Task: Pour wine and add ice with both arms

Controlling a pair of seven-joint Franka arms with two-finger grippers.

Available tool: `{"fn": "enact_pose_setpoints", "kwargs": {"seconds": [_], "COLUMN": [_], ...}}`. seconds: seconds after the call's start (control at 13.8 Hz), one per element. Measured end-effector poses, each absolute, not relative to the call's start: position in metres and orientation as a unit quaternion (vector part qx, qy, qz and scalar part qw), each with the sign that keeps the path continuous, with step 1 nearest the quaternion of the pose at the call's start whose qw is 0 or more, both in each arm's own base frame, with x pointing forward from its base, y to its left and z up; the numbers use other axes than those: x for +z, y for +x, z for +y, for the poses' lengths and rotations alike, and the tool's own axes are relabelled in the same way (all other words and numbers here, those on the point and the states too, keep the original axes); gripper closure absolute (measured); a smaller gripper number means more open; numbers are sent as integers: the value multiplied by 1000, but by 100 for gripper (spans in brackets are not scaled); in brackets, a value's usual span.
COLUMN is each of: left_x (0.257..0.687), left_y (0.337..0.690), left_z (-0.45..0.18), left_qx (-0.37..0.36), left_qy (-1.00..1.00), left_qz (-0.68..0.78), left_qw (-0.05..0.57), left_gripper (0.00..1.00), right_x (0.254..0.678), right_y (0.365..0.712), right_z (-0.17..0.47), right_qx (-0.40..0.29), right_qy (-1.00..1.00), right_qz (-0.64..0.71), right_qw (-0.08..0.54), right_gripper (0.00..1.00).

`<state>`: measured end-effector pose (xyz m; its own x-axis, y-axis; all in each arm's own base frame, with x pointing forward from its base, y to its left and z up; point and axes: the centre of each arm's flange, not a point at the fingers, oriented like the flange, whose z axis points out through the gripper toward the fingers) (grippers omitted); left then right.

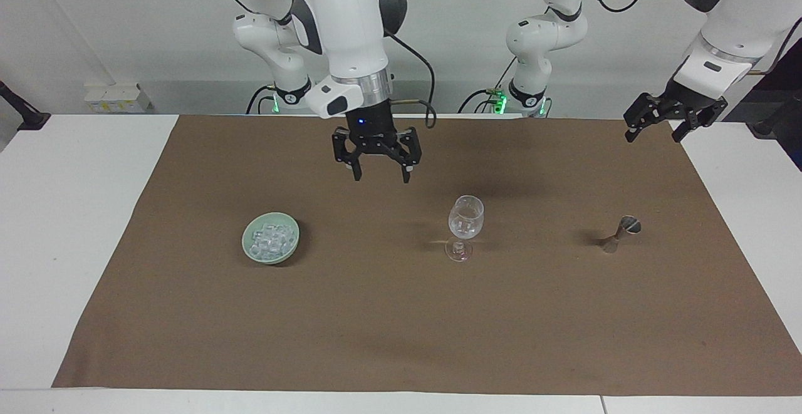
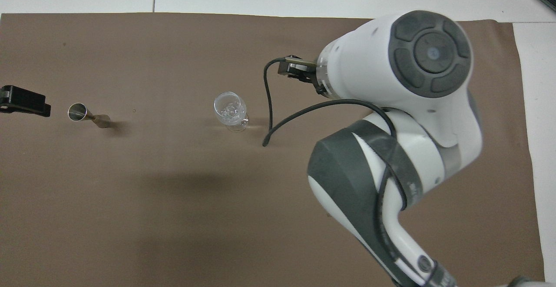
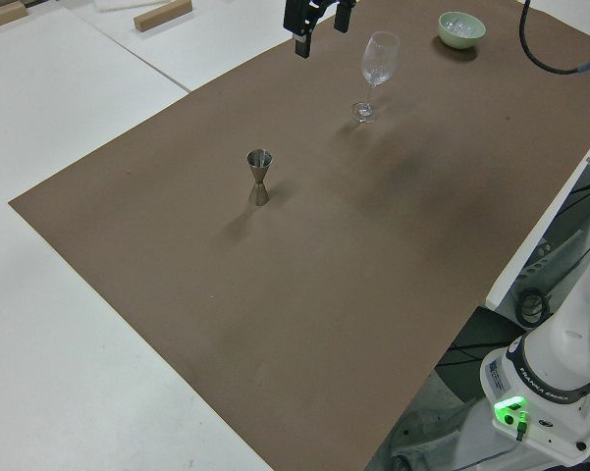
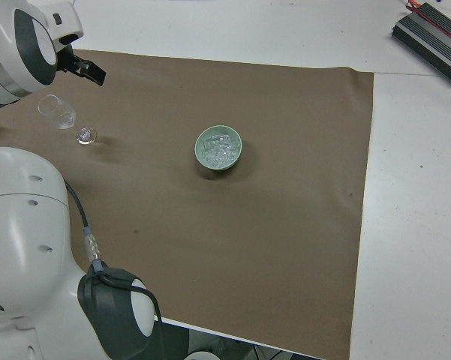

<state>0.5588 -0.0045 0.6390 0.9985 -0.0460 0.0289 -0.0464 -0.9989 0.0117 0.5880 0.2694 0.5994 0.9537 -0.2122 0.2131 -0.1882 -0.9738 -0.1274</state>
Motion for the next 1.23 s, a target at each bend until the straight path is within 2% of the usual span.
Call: {"fn": "enact_pose_setpoints", "kwargs": {"seconds": [0.29, 0.65, 1.23], "left_x": [639, 639, 629], "left_y": [559, 559, 564], "left_z": [-1, -3, -4], "left_qx": [15, 15, 6], "left_qy": [1000, 1000, 1000], "left_qz": [-19, -20, -23], "left_qw": [6, 6, 9], "left_gripper": [0, 0, 0], "right_x": [624, 640, 638], "right_y": [557, 547, 549], "right_z": [203, 119, 65], "right_qx": [-64, -28, 0], "right_qy": [-993, -996, -998], "right_qz": [102, 68, 53], "right_qw": [-11, -41, -16], "right_gripper": [0, 0, 0]}}
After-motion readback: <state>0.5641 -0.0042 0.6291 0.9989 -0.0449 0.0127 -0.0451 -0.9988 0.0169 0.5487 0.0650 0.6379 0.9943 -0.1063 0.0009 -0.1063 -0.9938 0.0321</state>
